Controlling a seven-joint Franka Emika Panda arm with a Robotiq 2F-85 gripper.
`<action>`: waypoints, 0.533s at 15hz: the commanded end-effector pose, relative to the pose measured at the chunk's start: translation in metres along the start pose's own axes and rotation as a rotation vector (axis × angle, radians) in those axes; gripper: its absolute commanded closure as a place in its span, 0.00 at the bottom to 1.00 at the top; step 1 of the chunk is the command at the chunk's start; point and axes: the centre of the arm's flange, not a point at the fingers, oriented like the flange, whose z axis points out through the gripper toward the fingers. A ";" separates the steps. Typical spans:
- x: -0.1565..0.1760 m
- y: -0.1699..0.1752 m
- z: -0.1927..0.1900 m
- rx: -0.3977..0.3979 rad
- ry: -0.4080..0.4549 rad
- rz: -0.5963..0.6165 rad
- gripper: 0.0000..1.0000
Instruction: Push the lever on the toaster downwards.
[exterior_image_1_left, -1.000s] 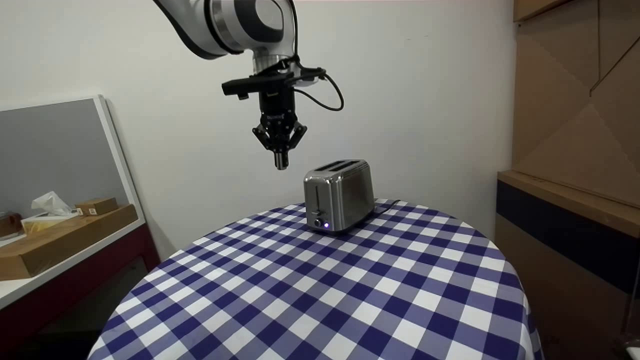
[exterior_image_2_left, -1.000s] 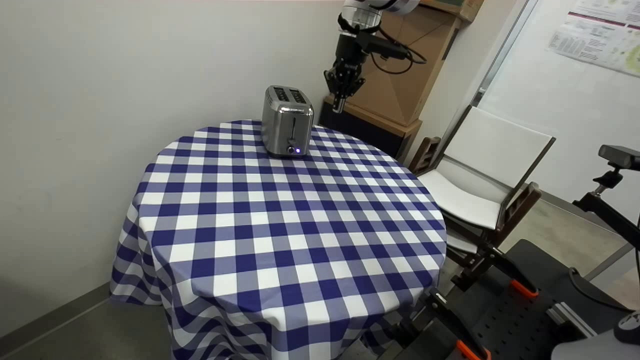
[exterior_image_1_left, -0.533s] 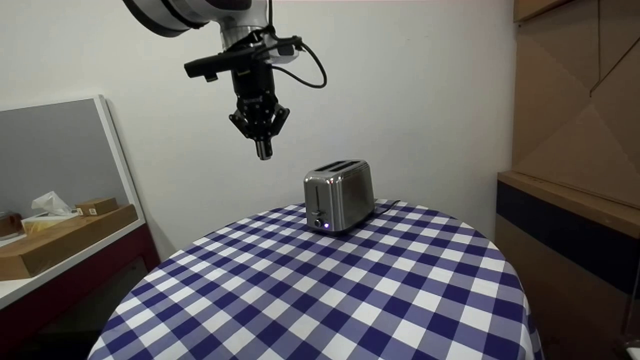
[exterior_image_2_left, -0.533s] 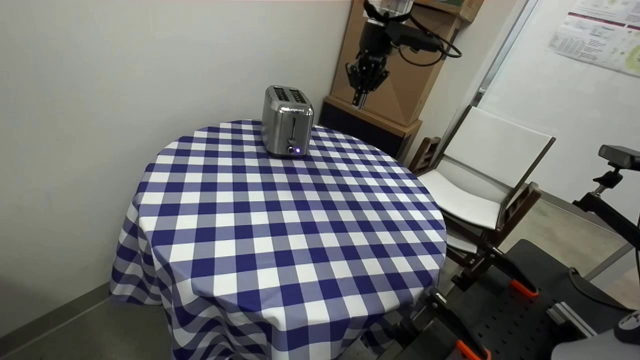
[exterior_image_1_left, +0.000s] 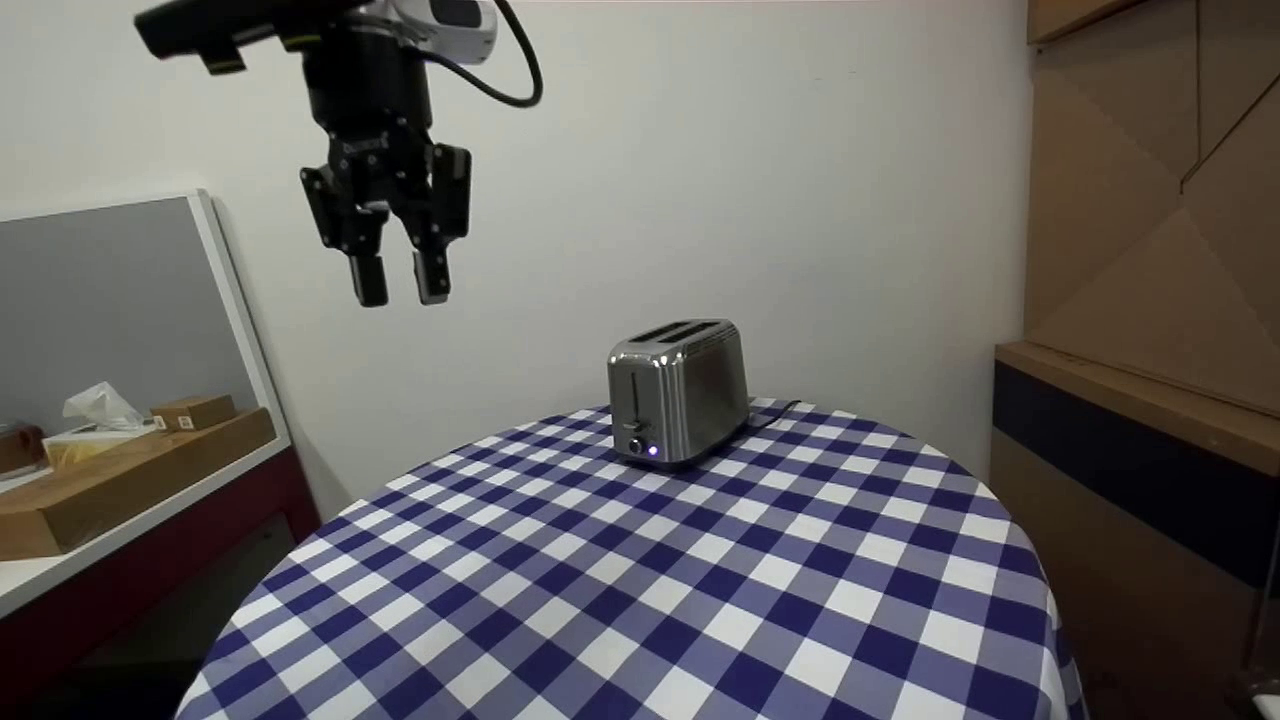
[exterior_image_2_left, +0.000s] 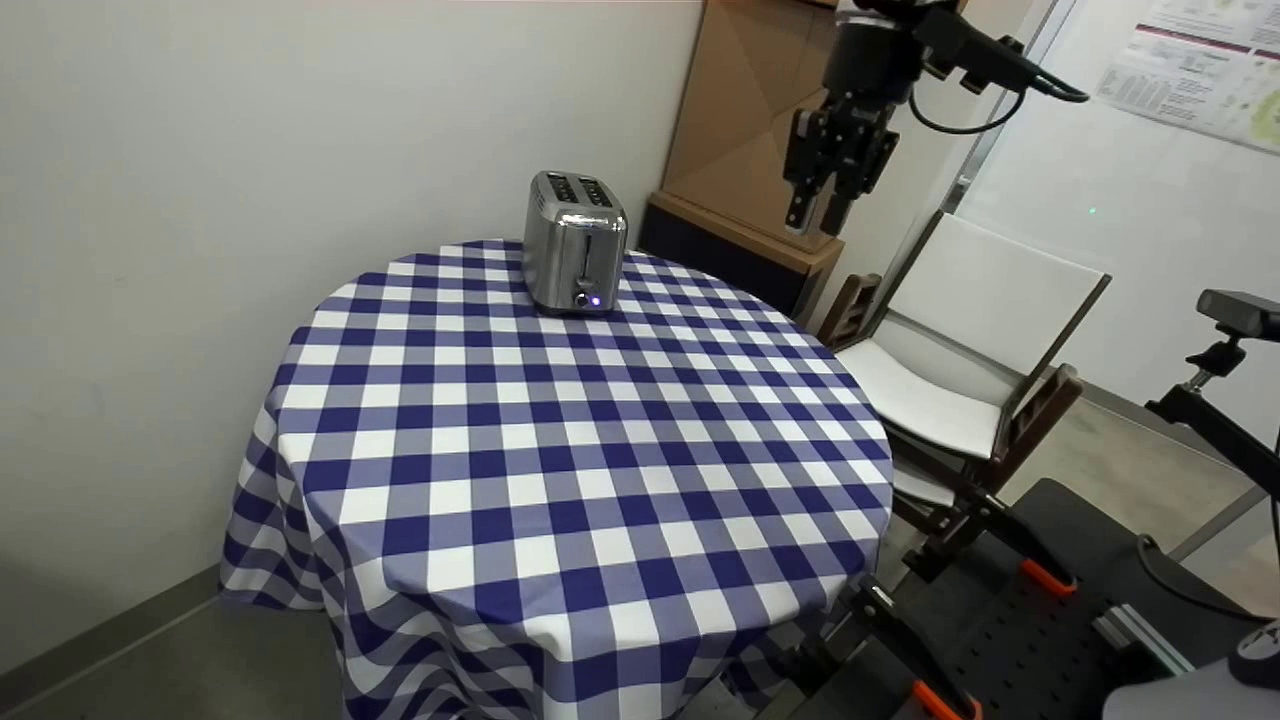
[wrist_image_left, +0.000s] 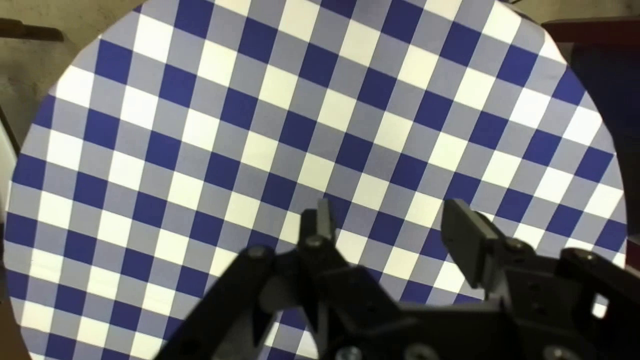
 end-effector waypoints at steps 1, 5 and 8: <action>-0.046 0.002 -0.028 -0.002 0.046 0.022 0.09; -0.037 0.007 -0.031 -0.001 0.054 0.021 0.04; -0.042 0.008 -0.036 0.000 0.062 0.023 0.00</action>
